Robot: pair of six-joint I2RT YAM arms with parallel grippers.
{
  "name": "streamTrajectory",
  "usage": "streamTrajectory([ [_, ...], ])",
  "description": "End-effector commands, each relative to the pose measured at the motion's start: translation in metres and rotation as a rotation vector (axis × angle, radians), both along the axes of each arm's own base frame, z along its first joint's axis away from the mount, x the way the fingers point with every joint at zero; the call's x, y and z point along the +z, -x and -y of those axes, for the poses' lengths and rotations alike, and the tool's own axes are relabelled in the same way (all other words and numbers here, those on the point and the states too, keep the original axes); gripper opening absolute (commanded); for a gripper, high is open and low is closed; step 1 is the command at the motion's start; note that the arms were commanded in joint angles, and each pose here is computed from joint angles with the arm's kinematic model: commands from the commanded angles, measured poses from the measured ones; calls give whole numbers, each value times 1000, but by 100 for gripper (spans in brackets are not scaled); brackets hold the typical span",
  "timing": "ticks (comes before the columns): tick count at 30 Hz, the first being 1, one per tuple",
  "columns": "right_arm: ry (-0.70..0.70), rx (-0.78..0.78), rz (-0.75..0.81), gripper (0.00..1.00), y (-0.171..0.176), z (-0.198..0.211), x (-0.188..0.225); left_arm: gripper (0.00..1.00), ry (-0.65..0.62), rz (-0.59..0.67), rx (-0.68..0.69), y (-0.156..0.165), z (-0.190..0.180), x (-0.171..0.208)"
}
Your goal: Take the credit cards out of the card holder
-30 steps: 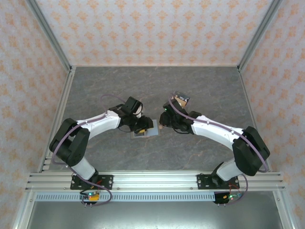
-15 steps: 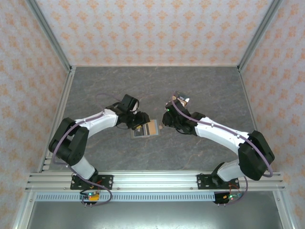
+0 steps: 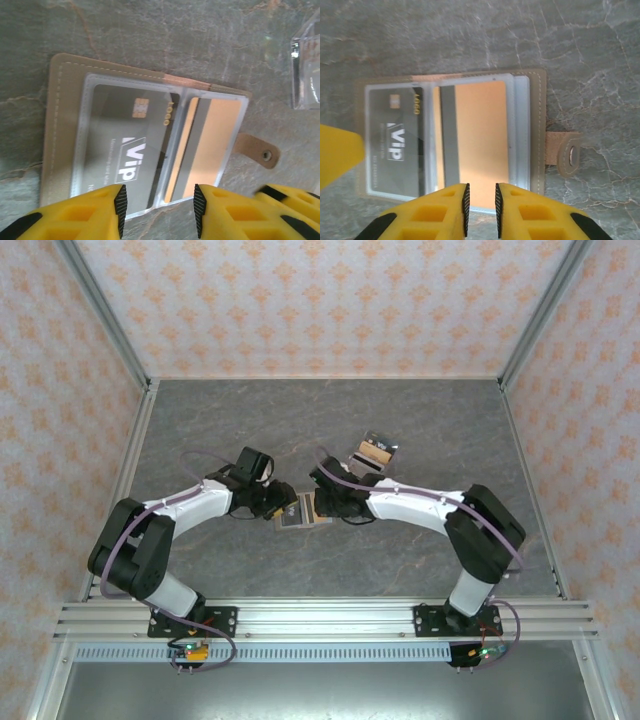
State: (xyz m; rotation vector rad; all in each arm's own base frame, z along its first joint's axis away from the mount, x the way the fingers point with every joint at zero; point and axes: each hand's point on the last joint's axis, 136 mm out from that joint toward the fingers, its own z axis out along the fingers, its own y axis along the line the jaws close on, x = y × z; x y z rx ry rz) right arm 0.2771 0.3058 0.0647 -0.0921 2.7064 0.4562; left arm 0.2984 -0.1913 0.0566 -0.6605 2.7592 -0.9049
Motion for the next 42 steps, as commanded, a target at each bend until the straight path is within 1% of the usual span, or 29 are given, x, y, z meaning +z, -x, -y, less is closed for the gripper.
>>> streamTrajectory([
  [1,19,-13,-11,23,-4,0,-3,40,55,21,-24,-4,14,4],
  [11,38,-39,-60,23,-5,5,-23,35,82,8,-50,-4,25,-3],
  [17,34,-30,-81,20,-3,3,-29,31,99,0,-52,-5,29,-10],
  [24,37,-26,-94,18,-2,3,-35,27,86,-21,-55,-2,27,-23],
  [30,40,-26,-108,17,-1,3,-39,25,87,-31,-53,2,27,-32],
  [42,33,-5,-133,15,1,-2,-44,22,148,-4,-107,0,39,-34],
])
